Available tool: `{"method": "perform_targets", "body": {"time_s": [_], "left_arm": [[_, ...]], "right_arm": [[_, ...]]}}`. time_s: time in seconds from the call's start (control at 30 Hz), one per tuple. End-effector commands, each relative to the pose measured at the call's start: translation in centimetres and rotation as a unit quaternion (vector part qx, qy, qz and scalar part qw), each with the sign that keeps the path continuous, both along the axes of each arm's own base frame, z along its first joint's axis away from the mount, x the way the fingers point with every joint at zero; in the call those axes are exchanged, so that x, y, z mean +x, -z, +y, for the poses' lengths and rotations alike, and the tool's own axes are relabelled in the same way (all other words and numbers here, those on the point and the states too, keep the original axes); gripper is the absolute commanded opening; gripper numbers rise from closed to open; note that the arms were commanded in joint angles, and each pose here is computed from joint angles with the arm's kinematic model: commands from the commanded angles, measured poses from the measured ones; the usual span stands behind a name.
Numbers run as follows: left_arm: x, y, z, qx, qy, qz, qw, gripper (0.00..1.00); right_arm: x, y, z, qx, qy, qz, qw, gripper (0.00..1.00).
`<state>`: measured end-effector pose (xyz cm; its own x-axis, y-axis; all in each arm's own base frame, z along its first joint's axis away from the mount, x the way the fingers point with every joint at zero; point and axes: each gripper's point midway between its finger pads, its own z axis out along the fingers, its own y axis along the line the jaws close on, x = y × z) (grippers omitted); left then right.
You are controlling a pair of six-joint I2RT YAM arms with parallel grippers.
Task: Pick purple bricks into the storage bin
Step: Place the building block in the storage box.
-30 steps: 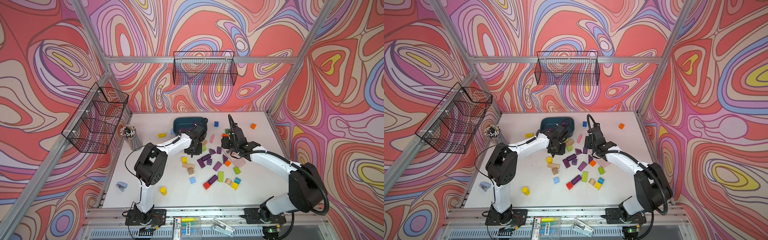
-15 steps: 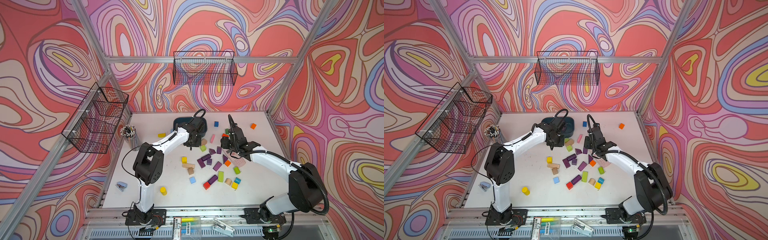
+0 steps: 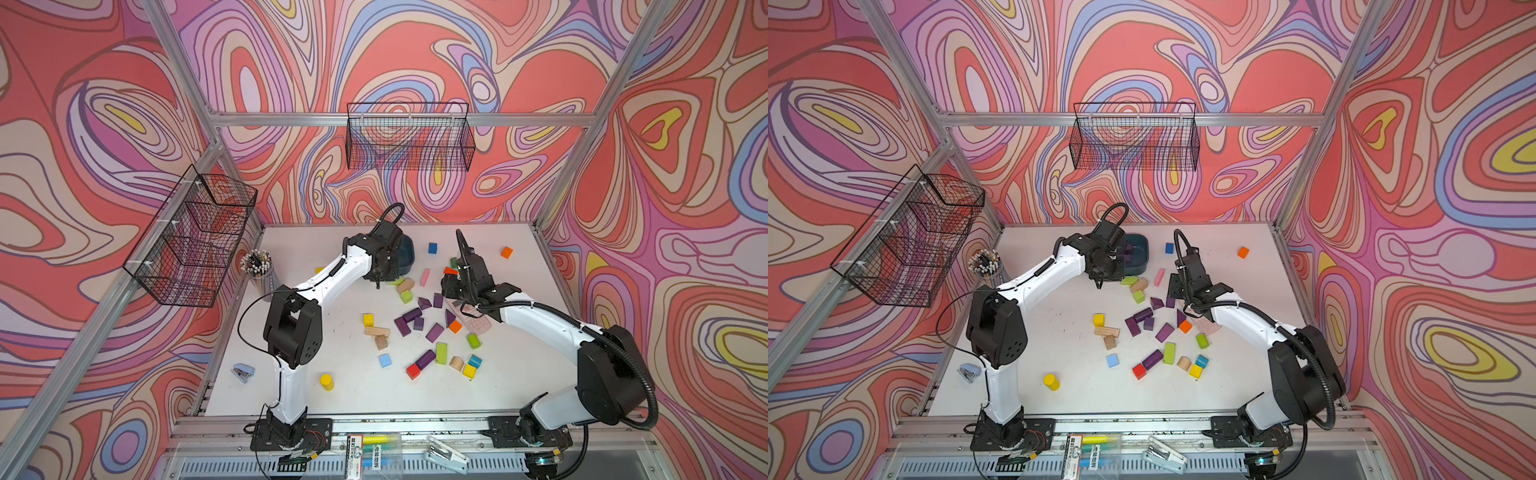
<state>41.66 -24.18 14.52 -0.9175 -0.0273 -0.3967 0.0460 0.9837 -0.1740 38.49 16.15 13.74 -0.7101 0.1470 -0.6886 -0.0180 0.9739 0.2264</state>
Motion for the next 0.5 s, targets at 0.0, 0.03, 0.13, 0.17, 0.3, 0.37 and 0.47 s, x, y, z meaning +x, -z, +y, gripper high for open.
{"method": "perform_targets", "body": {"time_s": [0.0,0.03,0.13,0.17,0.3,0.37,0.47], "left_arm": [[0.6,-0.7,0.6,0.003,-0.001,0.005,1.000,0.19],[0.9,-0.8,0.8,0.004,-0.002,0.005,1.000,0.19],[1.8,-0.9,1.5,0.007,-0.008,0.001,1.000,0.19],[2.1,-0.9,1.9,0.008,-0.011,0.001,1.000,0.19],[3.4,-0.8,2.9,0.008,-0.020,-0.006,1.000,0.19],[4.1,-0.7,3.7,0.012,-0.027,-0.009,1.000,0.19],[5.3,-0.5,4.6,0.010,-0.039,-0.014,0.999,0.19]], "right_arm": [[0.2,-0.3,-0.5,-0.008,0.005,-0.006,1.000,0.61],[0.2,-0.5,-0.6,-0.009,0.005,-0.008,1.000,0.61],[0.1,-0.9,-0.7,-0.013,0.004,-0.013,1.000,0.61],[0.1,-1.2,-0.6,-0.011,0.002,-0.017,1.000,0.61],[0.0,-1.4,-0.5,-0.008,-0.005,-0.021,1.000,0.61],[0.1,-1.5,-0.3,-0.009,-0.011,-0.022,1.000,0.61],[0.2,-1.9,0.0,-0.005,-0.019,-0.024,1.000,0.61]]}}
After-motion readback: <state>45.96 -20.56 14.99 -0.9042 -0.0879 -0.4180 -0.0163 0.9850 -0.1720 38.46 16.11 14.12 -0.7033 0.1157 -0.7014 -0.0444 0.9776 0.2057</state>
